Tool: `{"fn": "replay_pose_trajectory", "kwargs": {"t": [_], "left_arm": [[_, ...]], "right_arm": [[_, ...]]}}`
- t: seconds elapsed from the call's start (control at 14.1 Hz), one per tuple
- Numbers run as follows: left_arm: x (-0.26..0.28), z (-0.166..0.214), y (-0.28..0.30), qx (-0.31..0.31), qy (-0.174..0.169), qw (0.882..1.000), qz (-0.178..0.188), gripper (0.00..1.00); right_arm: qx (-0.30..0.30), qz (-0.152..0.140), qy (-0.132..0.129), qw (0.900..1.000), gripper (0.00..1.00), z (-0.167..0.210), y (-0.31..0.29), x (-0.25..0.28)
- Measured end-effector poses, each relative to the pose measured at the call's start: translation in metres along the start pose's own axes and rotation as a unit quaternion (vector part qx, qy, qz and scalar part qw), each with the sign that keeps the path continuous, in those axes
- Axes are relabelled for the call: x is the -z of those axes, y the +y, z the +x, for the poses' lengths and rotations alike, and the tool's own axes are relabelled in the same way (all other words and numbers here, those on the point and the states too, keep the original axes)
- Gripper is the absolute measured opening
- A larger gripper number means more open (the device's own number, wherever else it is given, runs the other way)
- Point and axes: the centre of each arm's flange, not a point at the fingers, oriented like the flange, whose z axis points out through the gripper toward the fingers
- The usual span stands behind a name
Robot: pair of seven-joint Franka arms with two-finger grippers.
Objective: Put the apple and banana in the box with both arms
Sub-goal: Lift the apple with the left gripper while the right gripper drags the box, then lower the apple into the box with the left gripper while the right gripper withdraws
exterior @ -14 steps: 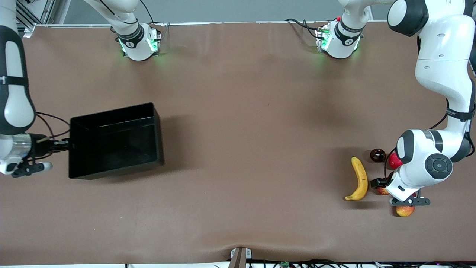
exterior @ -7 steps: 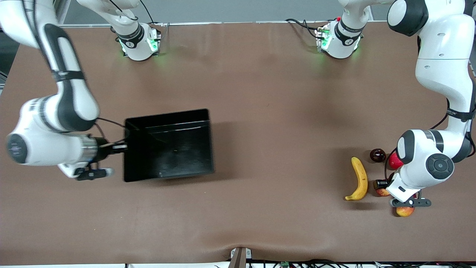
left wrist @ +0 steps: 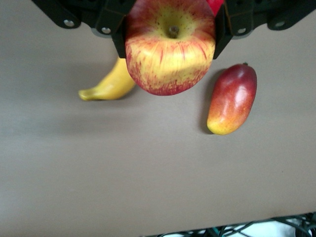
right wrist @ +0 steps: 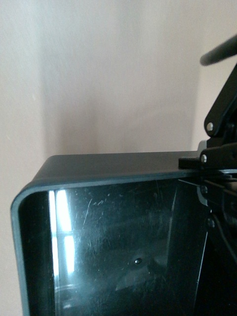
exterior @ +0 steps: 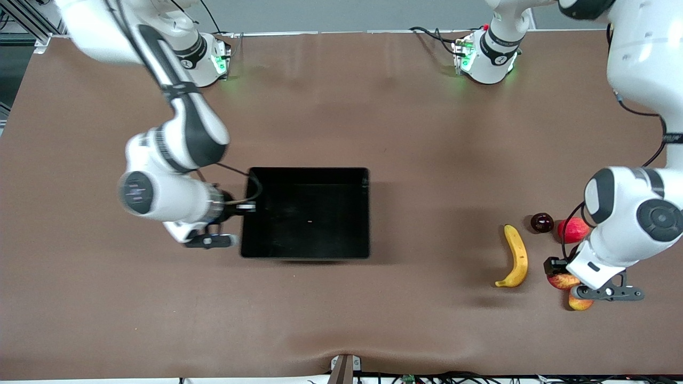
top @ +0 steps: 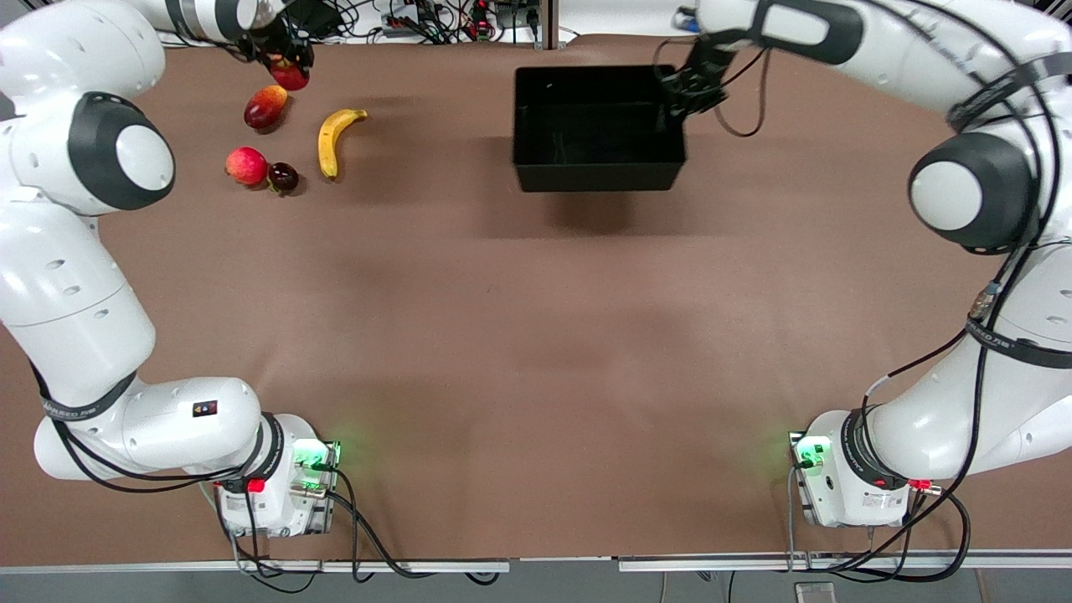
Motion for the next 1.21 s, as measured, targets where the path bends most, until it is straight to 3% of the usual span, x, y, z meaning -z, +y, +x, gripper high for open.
{"fn": "replay_pose_trajectory", "kwargs": {"t": [0.36,0.64,0.78,1.07,1.21], "left_arm": [[0.061,-0.009,0.054,0.022,-0.017,1.000,-0.014,0.69],[0.065,-0.032,0.141,0.046,-0.057,0.997,-0.038,0.69],[0.056,-0.049,0.183,0.059,-0.071,0.995,-0.041,0.69],[0.040,-0.085,0.274,0.084,-0.074,0.993,-0.049,0.69],[0.037,-0.103,0.318,0.081,-0.072,0.993,-0.046,0.69]], "right_arm": [[-0.034,0.013,-0.008,0.999,0.06,-0.025,-0.083,-0.094],[-0.047,0.018,0.000,0.999,0.06,-0.033,-0.111,-0.099],[-0.045,0.023,0.009,0.999,0.21,-0.032,-0.114,-0.097],[-0.043,0.037,0.032,0.998,0.64,-0.021,-0.119,-0.072],[-0.041,0.037,0.030,0.998,0.85,-0.014,-0.121,-0.042]]}}
